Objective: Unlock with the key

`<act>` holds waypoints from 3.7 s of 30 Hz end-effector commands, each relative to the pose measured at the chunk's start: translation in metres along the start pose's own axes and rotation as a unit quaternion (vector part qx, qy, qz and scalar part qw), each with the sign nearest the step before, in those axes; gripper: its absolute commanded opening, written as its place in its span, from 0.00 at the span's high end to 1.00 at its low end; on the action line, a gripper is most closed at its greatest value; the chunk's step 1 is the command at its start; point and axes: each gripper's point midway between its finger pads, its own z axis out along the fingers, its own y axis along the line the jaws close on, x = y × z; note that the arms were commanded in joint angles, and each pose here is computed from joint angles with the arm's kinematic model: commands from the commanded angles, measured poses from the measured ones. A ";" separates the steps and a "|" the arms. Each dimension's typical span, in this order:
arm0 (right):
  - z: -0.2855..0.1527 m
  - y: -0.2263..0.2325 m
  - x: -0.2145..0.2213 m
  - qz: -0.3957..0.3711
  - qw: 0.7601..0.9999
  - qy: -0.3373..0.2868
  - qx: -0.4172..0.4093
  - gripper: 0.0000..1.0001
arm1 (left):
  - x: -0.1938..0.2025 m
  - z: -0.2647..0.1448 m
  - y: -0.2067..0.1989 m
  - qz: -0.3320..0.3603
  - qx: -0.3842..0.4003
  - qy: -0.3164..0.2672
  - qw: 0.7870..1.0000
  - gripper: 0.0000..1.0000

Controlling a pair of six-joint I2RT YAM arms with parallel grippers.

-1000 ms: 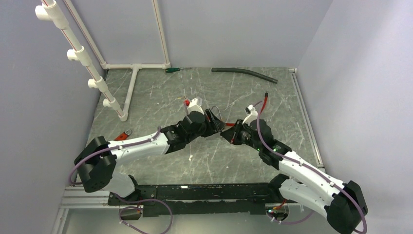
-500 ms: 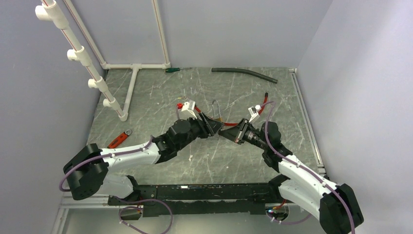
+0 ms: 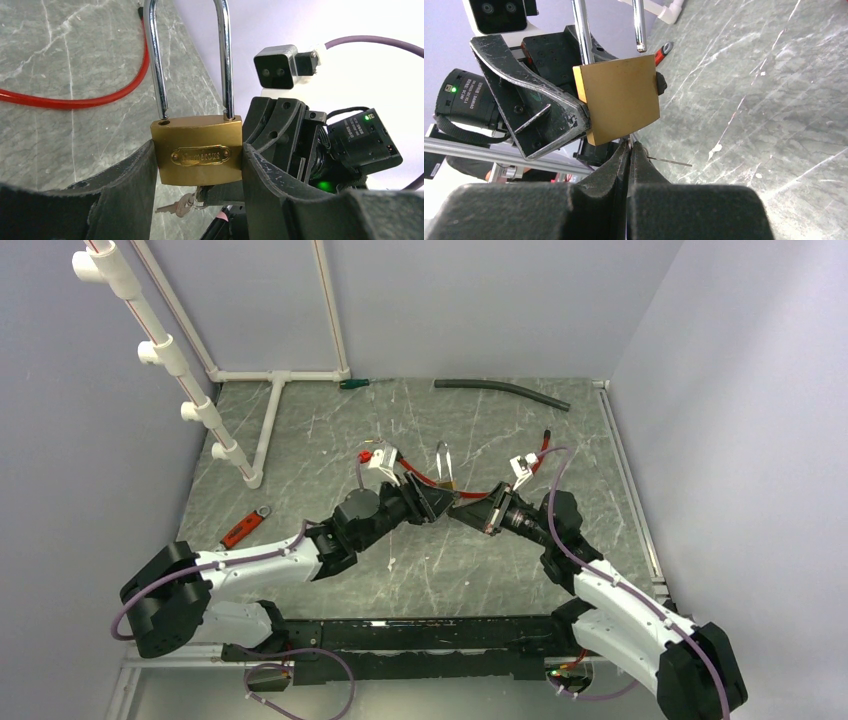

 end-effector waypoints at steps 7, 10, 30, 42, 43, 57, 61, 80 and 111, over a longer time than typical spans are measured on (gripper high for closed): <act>-0.004 0.104 -0.044 -0.123 0.975 -0.039 -0.178 1.00 | 0.039 -0.029 -0.066 0.052 0.171 0.096 0.979 1.00; -0.014 0.123 -0.043 -0.148 0.965 -0.041 -0.211 1.00 | 0.037 -0.038 -0.074 0.069 0.199 0.093 0.973 1.00; -0.014 0.100 -0.047 -0.248 0.966 0.008 -0.076 0.53 | 0.029 -0.048 -0.057 0.107 0.150 0.089 0.979 1.00; -0.029 0.078 -0.027 -0.240 0.970 0.022 -0.040 0.36 | 0.007 -0.060 -0.036 0.169 0.073 0.073 0.980 1.00; -0.030 0.080 -0.030 -0.238 0.970 0.014 -0.037 0.35 | 0.008 -0.061 -0.035 0.170 0.073 0.073 0.980 1.00; -0.012 0.015 -0.034 -0.043 0.991 -0.005 0.125 0.37 | 0.004 -0.060 -0.004 0.194 0.023 0.043 0.980 1.00; 0.001 0.020 -0.016 -0.042 0.994 0.020 0.102 0.37 | 0.005 -0.058 -0.003 0.196 0.024 0.040 0.980 1.00; 0.048 0.014 0.028 -0.040 0.990 0.090 0.103 0.62 | 0.005 -0.065 0.004 0.202 0.017 0.043 0.978 1.00; 0.024 0.083 0.016 -0.204 0.973 0.104 0.004 1.00 | 0.035 -0.127 -0.055 0.231 0.151 0.215 0.937 0.01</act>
